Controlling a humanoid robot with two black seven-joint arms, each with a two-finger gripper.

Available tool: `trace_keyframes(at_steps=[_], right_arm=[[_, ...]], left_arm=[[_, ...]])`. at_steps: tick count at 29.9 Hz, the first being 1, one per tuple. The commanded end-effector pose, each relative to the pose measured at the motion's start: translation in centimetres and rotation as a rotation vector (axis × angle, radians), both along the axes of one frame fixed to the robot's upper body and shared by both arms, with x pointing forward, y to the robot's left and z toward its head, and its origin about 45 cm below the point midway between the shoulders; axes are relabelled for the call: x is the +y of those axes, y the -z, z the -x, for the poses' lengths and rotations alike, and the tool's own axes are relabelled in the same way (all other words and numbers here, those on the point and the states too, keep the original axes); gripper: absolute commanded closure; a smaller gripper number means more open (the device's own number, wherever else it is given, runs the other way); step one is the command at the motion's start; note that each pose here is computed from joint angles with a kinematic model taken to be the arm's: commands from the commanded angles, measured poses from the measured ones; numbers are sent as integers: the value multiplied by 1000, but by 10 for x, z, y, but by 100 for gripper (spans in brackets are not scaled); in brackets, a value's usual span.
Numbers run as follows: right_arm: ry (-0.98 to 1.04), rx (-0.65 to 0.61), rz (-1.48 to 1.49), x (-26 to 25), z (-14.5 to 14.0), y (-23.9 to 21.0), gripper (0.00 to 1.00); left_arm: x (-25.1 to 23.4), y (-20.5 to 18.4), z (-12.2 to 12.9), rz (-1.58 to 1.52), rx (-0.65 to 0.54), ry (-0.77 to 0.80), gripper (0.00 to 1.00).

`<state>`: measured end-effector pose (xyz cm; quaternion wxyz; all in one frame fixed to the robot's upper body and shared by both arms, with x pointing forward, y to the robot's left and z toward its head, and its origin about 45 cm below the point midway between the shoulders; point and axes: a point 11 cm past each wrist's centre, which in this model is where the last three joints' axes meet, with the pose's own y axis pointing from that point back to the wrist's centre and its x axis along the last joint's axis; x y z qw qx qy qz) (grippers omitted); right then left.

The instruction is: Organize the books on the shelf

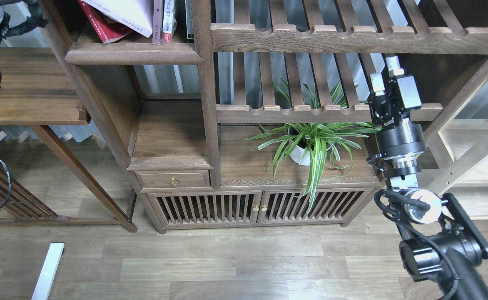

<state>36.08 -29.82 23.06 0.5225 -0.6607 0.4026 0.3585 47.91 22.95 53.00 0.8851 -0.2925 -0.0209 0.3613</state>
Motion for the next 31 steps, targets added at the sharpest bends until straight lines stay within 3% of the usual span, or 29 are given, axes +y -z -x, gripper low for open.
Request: trace_keyframes(at_steps=[1, 15, 22, 31], right_arm=[[-12, -19, -8, 7, -5, -7, 22], [-89, -99, -40, 51, -21, -34, 22], [-117, -150, -67, 73, -29, -53, 22], [-120, -134, -42, 82, -34, -58, 23]], left_arm=[[-6, -7, 5, 42, 11, 54, 1], [-104, -19, 73, 208, -10, 468, 2], [-146, 54, 94, 215, 160, 603, 2], [-142, 130, 95, 232, 321, 556, 1]])
